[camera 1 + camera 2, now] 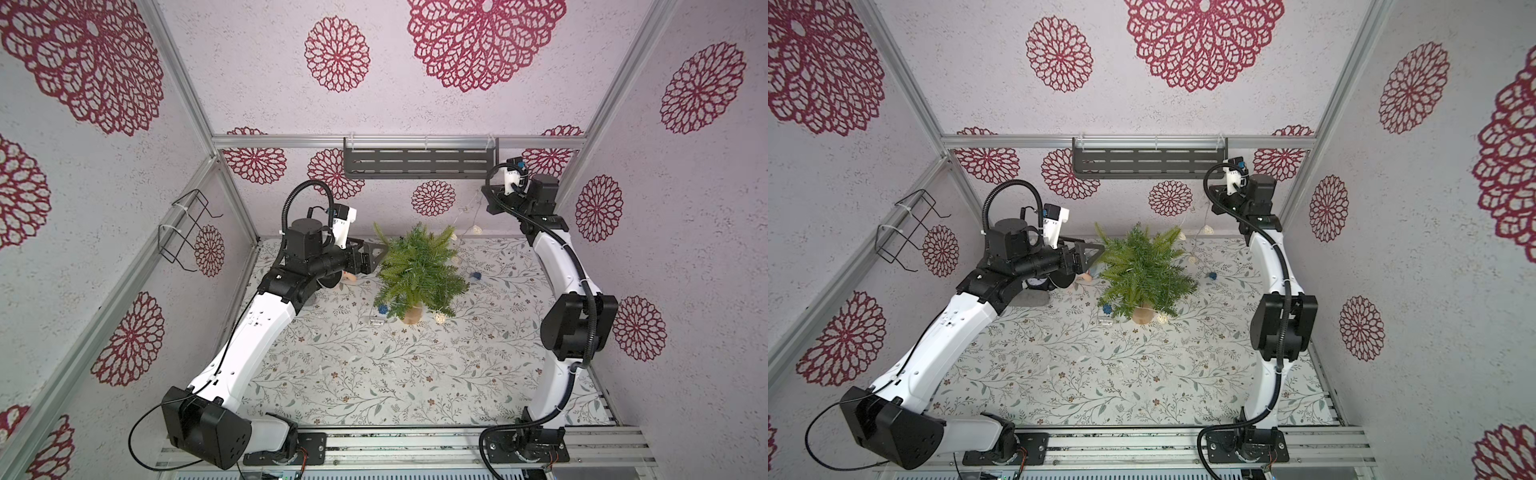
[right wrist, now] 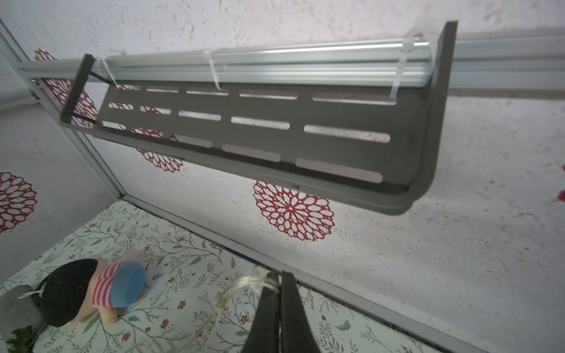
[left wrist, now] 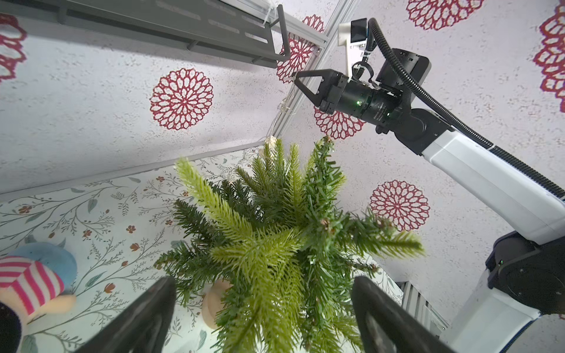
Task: Remove string lights from the small christmas tree
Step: Remove the light string from the Christmas tree.
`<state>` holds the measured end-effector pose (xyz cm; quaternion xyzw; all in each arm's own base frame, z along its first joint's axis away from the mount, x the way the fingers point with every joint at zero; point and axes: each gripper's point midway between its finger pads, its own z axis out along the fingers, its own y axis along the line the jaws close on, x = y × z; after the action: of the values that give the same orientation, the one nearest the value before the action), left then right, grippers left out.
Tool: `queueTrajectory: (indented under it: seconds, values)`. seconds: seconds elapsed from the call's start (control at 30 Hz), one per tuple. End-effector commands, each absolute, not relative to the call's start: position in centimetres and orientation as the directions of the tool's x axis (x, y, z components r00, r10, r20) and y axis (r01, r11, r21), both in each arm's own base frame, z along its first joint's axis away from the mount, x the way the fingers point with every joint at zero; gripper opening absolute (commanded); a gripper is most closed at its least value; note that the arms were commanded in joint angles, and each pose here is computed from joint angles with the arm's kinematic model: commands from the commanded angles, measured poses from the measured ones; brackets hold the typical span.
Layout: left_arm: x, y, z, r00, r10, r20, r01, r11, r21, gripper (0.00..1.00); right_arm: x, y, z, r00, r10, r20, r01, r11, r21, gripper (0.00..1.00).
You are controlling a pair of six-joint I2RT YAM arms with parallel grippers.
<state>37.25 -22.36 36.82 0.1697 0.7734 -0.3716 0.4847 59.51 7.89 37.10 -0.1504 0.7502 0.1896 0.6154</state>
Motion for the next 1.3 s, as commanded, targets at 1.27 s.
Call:
queueTrajectory:
  seconds: [1.27]
  values:
    - [35.8,-21.8,38.5,-0.441,-0.108,-0.891,0.626,0.674,-0.392,0.95,60.4,10.4,46.3,0.070,0.077,-0.995,-0.548,0.836,0.026,0.00]
